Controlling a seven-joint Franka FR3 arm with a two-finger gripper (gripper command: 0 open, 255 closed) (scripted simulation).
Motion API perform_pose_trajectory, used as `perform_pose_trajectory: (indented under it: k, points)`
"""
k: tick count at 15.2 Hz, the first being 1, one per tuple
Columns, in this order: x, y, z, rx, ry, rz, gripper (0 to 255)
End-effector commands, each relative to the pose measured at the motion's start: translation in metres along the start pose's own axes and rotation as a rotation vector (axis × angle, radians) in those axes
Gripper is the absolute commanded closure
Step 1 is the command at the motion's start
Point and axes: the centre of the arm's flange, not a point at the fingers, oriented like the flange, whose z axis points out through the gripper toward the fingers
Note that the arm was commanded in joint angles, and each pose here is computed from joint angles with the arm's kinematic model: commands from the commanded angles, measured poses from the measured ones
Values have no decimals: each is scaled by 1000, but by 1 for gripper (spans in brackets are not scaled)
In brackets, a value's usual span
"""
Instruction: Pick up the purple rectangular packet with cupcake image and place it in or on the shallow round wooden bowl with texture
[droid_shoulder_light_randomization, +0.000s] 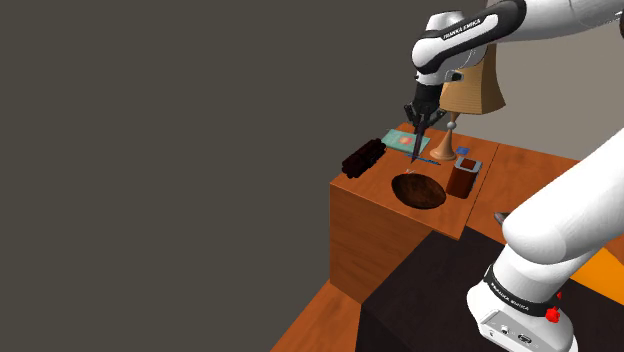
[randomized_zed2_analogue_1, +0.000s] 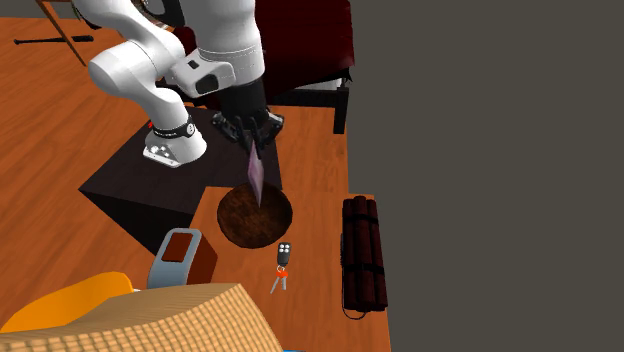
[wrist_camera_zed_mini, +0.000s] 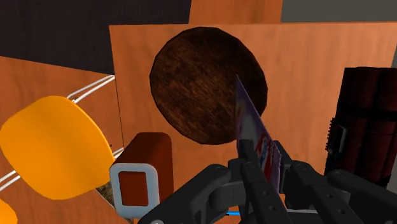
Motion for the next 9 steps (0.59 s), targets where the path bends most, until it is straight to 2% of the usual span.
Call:
perform_pose_trajectory:
  k: [1, 2, 9]
  points:
    - [-13, 24, -3, 0, 0, -1, 255]
    - [-21, 42, -7, 0, 0, -1, 255]
    - [-21, 42, 30, 0, 0, -1, 255]
